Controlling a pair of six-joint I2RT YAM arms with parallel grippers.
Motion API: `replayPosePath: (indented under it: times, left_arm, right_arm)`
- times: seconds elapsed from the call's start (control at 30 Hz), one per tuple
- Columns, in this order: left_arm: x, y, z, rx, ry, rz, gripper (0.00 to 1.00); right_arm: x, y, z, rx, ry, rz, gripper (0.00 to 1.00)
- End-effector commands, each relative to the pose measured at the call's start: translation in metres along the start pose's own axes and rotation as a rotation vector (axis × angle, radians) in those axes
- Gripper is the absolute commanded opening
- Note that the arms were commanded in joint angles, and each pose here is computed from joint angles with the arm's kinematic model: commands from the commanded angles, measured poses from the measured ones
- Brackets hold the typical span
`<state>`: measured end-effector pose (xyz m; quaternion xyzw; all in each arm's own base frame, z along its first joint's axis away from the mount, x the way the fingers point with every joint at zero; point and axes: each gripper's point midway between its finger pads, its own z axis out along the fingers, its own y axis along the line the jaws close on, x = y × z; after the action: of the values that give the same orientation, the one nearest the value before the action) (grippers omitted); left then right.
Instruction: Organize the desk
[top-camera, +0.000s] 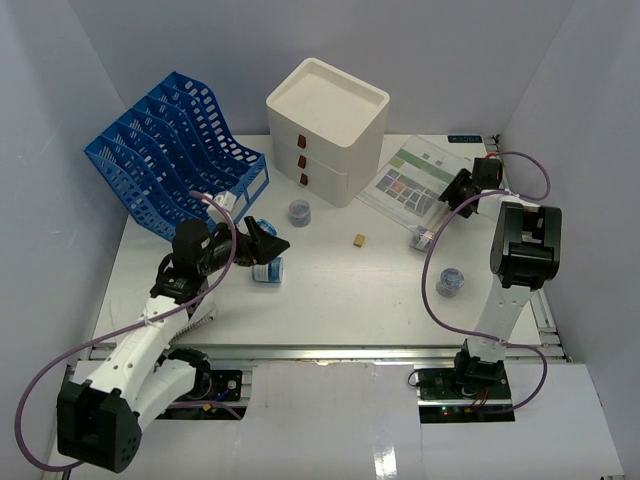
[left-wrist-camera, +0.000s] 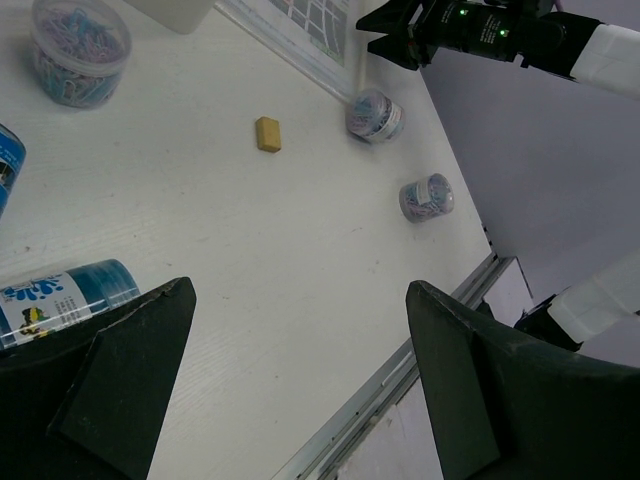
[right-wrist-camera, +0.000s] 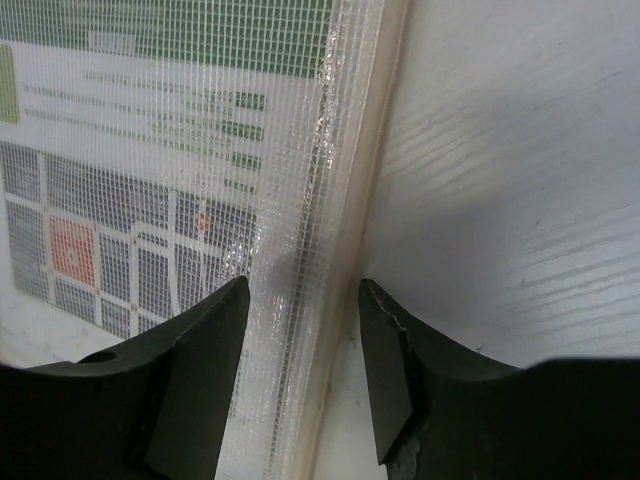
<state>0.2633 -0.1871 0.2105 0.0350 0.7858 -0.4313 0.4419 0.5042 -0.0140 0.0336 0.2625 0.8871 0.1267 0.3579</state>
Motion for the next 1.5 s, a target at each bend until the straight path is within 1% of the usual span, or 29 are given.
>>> replayPosePath:
  times: [0.0,0.07,0.1,0.3,0.4,0.47,0.53,0.63,0.77,0.83,0.9,0.93,1.0,1.03,1.1,1.27,1.33,1.47]
  left_arm:
    - [-0.010,-0.020,0.004,0.071,-0.026,-0.014,0.98]
    - [-0.008,-0.024,0.008,0.088,-0.017,-0.035,0.98]
    - [-0.010,-0.028,0.010,0.100,-0.020,-0.036,0.98]
    - [-0.003,-0.048,0.030,0.133,0.013,-0.041,0.98]
    - [0.009,-0.053,0.048,0.134,0.051,-0.036,0.98]
    - [0.013,-0.056,0.057,0.128,0.057,-0.025,0.98]
    - [0.020,-0.058,0.071,0.122,0.085,0.006,0.98]
    - [0.026,-0.060,0.090,0.109,0.102,0.081,0.98]
    - [0.028,-0.063,0.125,0.102,0.127,0.184,0.98]
    - [0.027,-0.067,0.144,0.107,0.134,0.231,0.98]
    - [0.021,-0.079,0.161,0.118,0.119,0.280,0.98]
    - [0.027,-0.077,0.170,0.109,0.131,0.304,0.98]
    - [0.025,-0.082,0.190,0.116,0.133,0.349,0.98]
    - [0.018,-0.094,0.197,0.135,0.116,0.366,0.98]
    - [0.029,-0.094,0.216,0.136,0.139,0.398,0.98]
    - [0.036,-0.109,0.251,0.155,0.142,0.474,0.98]
    - [0.040,-0.116,0.272,0.160,0.143,0.525,0.98]
    - [0.046,-0.120,0.297,0.125,0.144,0.618,0.98]
  right_arm:
    - [0.000,-0.009,0.012,0.007,-0.012,0.100,0.46]
    - [0.006,-0.010,0.015,-0.016,0.011,0.138,0.39]
    - [0.007,-0.010,0.016,-0.028,0.015,0.152,0.32]
    - [0.000,-0.009,0.010,-0.100,-0.011,0.204,0.18]
    - [-0.009,-0.007,0.001,-0.172,-0.010,0.268,0.09]
    - [-0.015,-0.005,-0.006,-0.209,-0.013,0.302,0.08]
    - [-0.028,-0.005,-0.016,-0.248,-0.043,0.347,0.08]
    - [-0.039,0.002,-0.033,-0.324,-0.058,0.380,0.08]
    - [-0.050,0.009,-0.057,-0.383,-0.078,0.398,0.08]
    - [-0.050,0.015,-0.069,-0.411,-0.083,0.404,0.08]
    - [-0.052,0.023,-0.082,-0.448,-0.089,0.403,0.08]
    - [-0.052,0.026,-0.086,-0.458,-0.087,0.409,0.08]
    - [-0.050,0.030,-0.092,-0.480,-0.080,0.419,0.08]
    - [-0.051,0.032,-0.097,-0.493,-0.081,0.417,0.08]
    - [-0.050,0.035,-0.101,-0.507,-0.080,0.418,0.08]
    - [-0.046,0.040,-0.114,-0.535,-0.076,0.404,0.08]
    - [-0.042,0.042,-0.120,-0.546,-0.075,0.392,0.08]
    - [-0.035,0.046,-0.128,-0.562,-0.056,0.381,0.08]
